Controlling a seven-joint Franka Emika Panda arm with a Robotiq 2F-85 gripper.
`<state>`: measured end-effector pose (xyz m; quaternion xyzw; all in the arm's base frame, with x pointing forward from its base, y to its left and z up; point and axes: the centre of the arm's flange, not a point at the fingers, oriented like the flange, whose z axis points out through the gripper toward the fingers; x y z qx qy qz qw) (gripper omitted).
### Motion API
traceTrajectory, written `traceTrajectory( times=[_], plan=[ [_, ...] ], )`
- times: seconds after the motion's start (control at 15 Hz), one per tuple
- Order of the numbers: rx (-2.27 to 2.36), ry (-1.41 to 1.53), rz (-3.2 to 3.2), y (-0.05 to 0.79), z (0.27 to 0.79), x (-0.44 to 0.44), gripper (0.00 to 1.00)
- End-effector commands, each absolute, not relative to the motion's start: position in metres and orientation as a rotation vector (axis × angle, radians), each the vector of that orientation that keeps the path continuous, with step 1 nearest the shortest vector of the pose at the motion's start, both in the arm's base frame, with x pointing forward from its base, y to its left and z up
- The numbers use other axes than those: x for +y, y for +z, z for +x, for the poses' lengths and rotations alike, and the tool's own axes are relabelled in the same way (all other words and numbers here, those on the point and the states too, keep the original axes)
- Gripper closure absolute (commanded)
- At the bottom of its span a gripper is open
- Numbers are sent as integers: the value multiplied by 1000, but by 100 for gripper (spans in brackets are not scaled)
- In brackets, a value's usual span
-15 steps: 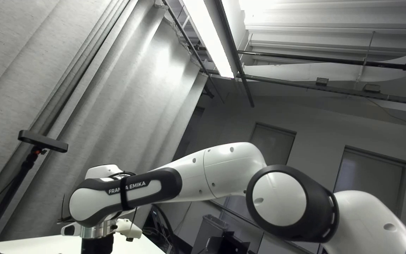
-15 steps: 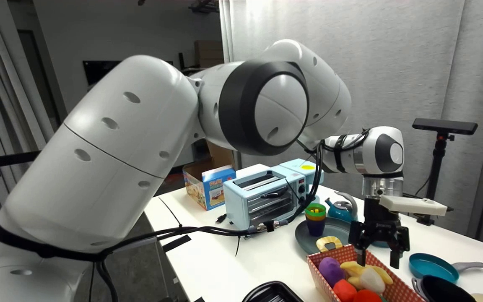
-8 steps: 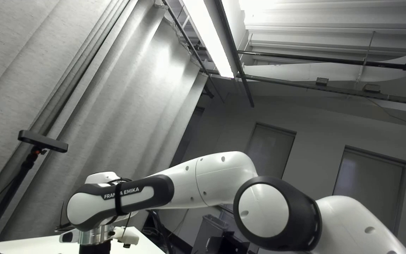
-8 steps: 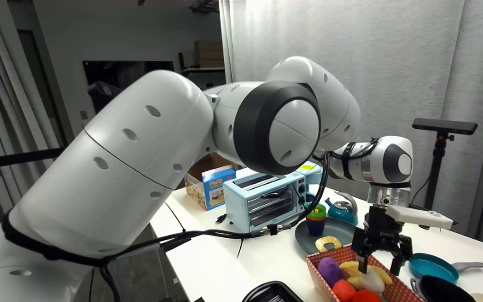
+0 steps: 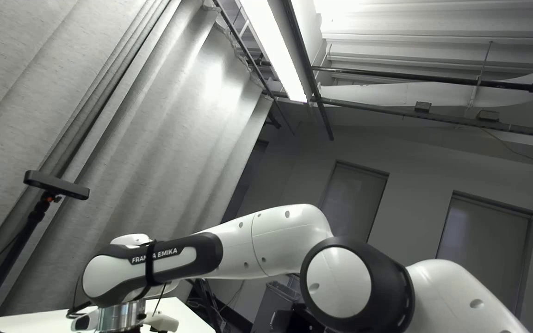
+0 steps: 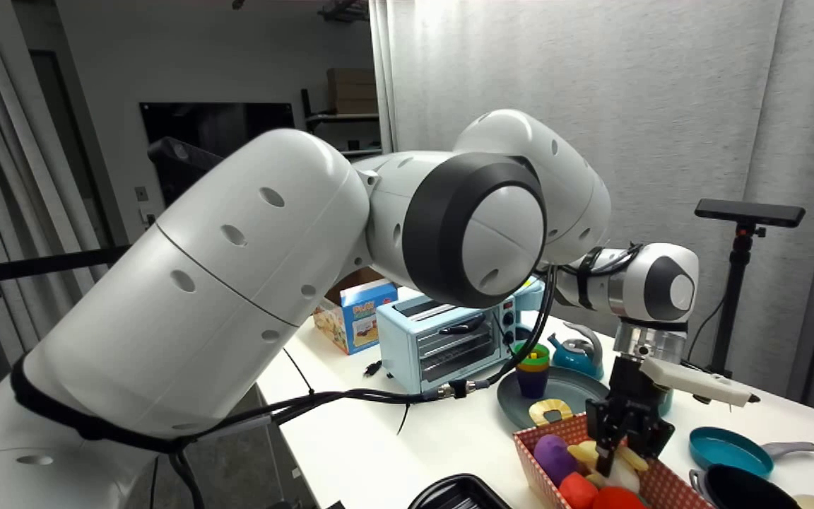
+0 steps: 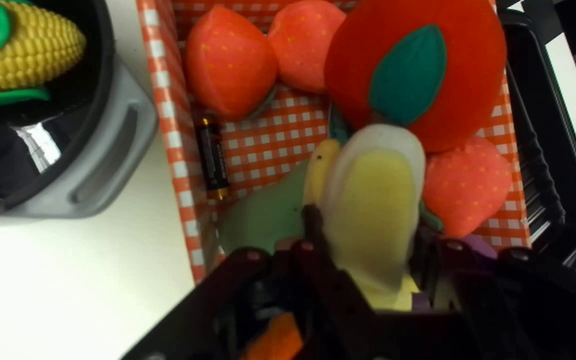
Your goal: Pick up the banana plush toy and the object from the carton box and put them on the tray, and then return the banana plush toy to the carton box
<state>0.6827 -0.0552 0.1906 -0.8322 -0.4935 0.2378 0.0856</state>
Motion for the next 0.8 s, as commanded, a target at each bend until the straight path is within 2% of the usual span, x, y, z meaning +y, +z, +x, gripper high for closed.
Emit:
traceTrajectory(
  times=[0.0, 0.13, 0.73],
  plan=[
    [-1427, 689, -2500, 199, 684, -48, 88],
    [-1416, 681, -2517, 206, 678, -40, 100],
    [-1297, 591, -2677, 245, 611, 16, 97]
  ],
)
